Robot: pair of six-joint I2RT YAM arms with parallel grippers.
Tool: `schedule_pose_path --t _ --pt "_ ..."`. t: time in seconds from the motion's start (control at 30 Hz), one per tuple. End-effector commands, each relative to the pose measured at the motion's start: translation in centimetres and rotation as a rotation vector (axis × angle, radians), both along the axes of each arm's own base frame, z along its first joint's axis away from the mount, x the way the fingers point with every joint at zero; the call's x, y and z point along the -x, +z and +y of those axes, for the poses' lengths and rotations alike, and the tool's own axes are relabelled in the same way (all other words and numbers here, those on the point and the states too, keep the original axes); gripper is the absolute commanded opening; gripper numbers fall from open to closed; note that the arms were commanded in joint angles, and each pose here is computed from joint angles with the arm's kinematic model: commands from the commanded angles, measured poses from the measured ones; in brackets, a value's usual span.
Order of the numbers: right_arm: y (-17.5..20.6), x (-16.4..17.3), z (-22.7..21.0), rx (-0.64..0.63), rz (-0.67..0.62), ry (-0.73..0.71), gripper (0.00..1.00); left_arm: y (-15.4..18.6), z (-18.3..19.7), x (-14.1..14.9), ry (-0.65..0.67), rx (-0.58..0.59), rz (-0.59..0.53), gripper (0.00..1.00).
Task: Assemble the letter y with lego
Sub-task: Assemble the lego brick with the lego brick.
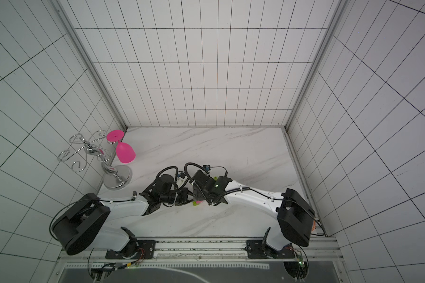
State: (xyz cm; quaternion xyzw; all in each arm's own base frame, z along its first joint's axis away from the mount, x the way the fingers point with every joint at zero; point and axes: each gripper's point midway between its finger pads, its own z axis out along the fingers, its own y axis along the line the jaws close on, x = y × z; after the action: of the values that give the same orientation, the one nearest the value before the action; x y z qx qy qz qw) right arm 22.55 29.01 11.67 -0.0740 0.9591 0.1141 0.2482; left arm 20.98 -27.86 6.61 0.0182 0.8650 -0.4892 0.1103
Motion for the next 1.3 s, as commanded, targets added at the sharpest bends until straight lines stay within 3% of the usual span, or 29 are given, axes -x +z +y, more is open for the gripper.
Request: schedule_pose_path --t 0.0,1.03,1.27 --pt "-0.6 0.3 -1.8 0.020 0.003 -0.031 0.98 -1.3 0.2 -0.1 0.001 -0.037 0.001 0.00" --pt "-1.0 0.1 -1.0 0.032 0.018 0.010 0.99 -3.0 2.3 0.7 0.042 -0.086 0.032 0.00" --pt "-1.1 0.2 -1.0 0.032 0.020 0.012 0.99 0.5 1.2 -0.2 0.026 -0.007 -0.044 0.00"
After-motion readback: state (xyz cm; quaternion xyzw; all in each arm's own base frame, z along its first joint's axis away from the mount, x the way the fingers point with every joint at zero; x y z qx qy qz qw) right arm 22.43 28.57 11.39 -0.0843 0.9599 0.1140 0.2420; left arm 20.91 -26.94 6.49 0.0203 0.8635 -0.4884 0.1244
